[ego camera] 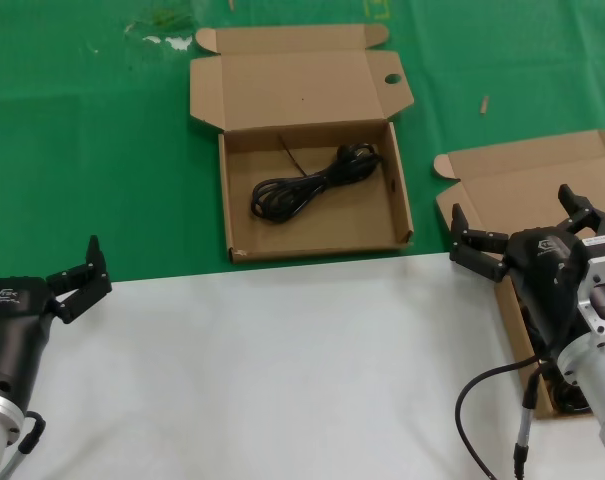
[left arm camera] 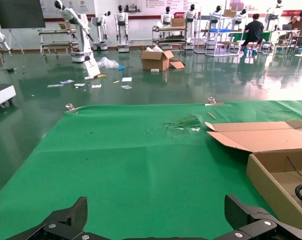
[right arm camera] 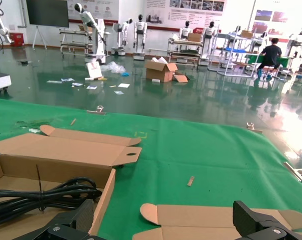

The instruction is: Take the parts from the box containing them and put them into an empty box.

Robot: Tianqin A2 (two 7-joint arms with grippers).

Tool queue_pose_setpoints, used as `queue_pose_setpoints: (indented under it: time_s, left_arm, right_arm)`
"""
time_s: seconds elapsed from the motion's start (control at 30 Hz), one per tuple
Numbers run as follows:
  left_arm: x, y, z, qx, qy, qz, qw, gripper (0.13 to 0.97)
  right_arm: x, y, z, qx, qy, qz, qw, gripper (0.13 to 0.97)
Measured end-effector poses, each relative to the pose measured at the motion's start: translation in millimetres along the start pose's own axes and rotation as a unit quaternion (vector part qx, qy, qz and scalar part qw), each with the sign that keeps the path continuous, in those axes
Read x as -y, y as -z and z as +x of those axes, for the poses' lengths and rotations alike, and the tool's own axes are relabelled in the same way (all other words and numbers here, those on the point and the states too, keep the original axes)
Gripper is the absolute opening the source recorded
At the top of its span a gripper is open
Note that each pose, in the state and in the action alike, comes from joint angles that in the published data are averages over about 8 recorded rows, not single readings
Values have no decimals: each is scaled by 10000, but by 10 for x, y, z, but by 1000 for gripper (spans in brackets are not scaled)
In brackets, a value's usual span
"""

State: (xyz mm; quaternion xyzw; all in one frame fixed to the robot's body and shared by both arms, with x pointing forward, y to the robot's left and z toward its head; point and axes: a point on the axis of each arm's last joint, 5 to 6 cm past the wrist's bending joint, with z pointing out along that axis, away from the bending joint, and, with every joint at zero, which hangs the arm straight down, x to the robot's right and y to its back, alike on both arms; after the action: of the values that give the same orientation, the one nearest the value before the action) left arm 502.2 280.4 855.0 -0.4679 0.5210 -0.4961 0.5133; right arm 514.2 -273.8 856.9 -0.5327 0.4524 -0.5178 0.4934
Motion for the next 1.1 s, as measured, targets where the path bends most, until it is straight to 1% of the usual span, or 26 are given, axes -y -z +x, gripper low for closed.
queue_pose_setpoints:
  time_s: [1.1]
  left_arm:
    - [0,0,0,0,0,0,10000,966]
  right_arm:
    - [0,0,0,0,0,0,10000,966]
